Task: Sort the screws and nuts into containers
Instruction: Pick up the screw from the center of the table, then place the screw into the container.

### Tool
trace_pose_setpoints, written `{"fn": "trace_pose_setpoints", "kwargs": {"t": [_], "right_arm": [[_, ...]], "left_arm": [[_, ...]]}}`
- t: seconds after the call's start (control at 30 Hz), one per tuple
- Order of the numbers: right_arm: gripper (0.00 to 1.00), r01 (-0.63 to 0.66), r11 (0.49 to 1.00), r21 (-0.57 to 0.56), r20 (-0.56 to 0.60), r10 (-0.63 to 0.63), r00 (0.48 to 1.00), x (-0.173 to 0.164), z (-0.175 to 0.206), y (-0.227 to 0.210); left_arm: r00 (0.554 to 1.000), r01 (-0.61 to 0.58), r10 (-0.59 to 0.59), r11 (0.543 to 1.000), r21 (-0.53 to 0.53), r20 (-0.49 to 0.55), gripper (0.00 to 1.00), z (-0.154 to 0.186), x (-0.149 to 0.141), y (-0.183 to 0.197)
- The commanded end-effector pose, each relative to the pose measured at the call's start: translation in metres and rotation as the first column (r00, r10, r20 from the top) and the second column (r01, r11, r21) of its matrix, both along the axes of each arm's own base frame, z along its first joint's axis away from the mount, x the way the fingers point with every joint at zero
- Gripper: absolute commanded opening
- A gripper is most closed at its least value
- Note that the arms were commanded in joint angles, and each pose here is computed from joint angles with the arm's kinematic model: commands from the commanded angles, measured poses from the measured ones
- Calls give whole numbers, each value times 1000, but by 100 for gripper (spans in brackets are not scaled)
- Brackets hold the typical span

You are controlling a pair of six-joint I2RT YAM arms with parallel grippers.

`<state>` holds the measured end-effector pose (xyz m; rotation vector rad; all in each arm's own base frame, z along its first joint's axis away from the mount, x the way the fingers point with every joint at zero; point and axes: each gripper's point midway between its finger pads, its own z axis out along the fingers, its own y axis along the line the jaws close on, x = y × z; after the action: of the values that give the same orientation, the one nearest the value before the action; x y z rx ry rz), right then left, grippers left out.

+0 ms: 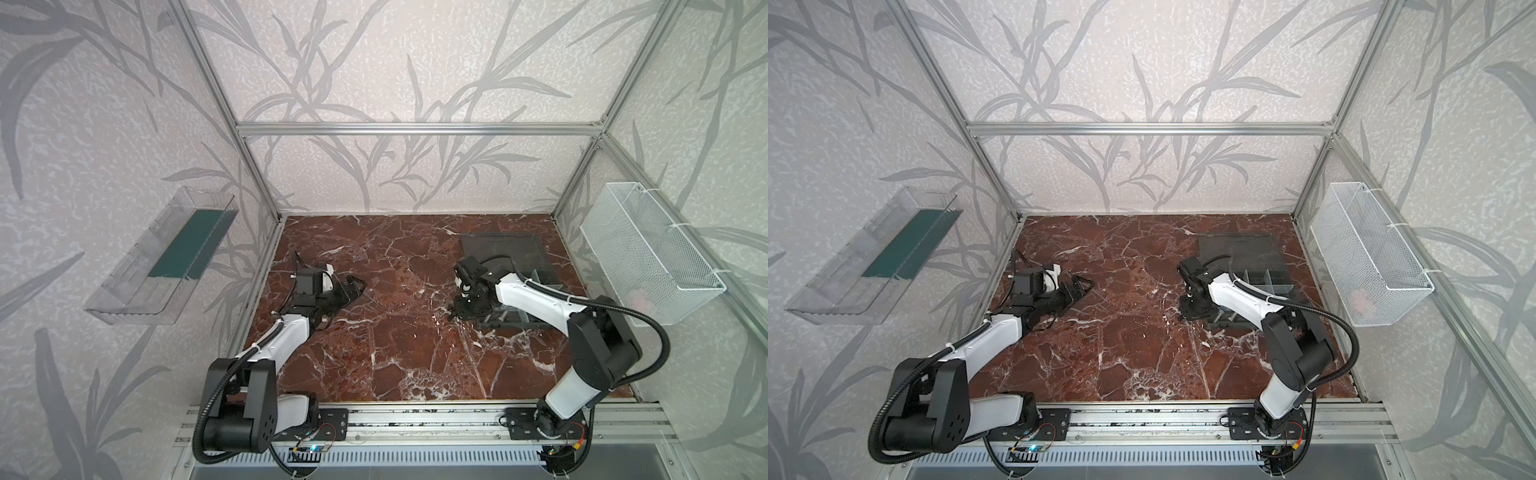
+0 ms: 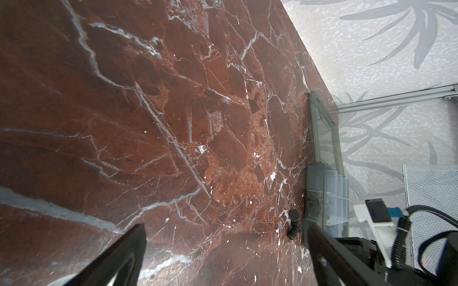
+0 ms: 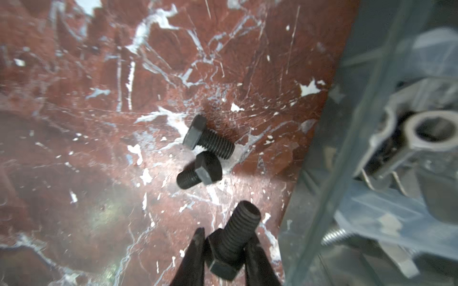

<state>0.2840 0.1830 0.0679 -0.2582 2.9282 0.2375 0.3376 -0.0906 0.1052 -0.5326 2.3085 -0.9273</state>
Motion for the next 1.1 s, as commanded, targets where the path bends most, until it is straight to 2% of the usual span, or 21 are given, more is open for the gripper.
{"fn": "trace_pose_setpoints", "kwargs": {"t": [0.0,0.17,0.3,0.5,0.87,1.07], "right_arm": [[6,27,1000,3,54,-28,998,1,32,-20],[6,201,979,-21,114,-197,974,2,52,-77],[6,366,931,-10,135,-361,923,-1,51,-128],[6,529,849,8,176,-521,835,-8,44,-184],[6,620,784,19,146,-616,774,-3,28,-228],[5,626,779,9,101,-624,775,4,17,-237]], "left_arm": [[1000,-1,1,1000,11,11,99,2,-3,3],[1000,-1,1,1000,10,15,99,3,-2,3],[1000,0,0,1000,8,14,99,3,-2,2],[1000,-1,1,1000,9,13,99,2,-2,3],[1000,-1,1,1000,10,12,99,3,-3,3],[1000,-1,1,1000,11,13,99,3,-3,3]]}}
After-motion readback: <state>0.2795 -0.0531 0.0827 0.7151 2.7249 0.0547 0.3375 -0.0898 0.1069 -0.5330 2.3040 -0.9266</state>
